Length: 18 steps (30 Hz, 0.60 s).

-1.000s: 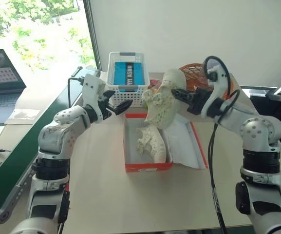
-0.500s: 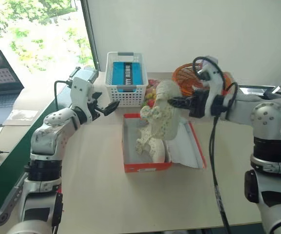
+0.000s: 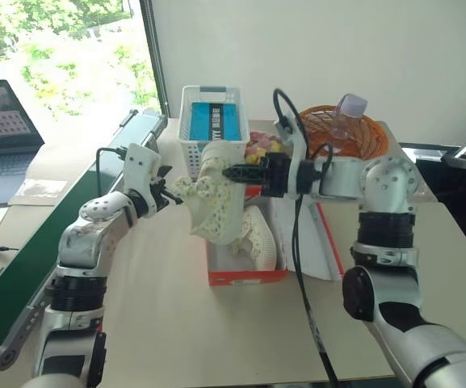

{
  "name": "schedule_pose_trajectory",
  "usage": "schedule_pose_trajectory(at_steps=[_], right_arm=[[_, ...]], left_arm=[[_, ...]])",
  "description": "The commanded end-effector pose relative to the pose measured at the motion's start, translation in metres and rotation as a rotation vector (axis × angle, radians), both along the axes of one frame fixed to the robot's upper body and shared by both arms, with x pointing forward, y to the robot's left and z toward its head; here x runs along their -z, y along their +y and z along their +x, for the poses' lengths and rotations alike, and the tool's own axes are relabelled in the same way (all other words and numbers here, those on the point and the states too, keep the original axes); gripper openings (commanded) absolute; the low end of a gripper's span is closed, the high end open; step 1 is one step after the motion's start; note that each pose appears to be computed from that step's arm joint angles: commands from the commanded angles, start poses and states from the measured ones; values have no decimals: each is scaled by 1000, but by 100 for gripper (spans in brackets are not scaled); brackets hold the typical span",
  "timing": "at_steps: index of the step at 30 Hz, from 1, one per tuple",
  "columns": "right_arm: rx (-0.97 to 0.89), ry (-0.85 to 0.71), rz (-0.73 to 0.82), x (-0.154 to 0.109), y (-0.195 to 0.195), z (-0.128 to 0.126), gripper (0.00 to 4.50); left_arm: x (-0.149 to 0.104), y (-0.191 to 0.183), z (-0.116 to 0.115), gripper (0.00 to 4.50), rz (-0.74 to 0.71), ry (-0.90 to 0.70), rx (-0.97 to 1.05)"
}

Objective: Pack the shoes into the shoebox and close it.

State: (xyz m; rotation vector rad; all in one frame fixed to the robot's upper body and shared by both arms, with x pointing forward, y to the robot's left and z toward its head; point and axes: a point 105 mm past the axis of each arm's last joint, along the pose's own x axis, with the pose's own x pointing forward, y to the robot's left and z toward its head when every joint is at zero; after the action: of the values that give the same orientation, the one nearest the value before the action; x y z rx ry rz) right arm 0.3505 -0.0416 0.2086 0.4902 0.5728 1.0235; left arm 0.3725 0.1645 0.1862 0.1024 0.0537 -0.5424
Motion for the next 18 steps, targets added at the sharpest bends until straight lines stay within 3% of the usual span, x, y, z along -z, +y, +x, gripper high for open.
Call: schedule_pose_trajectory(at_steps=[1, 11, 18], right_arm=[[1, -14, 38, 5, 0, 2, 43], [10, 48, 31, 29, -3, 12, 43], [-31, 53, -15, 46, 4, 11, 43]], left_arm=[[-15, 6, -7, 450, 20, -49, 1], [2, -10, -52, 450, 151, 54, 296], [-1, 9, -82, 450, 290, 132, 470]])
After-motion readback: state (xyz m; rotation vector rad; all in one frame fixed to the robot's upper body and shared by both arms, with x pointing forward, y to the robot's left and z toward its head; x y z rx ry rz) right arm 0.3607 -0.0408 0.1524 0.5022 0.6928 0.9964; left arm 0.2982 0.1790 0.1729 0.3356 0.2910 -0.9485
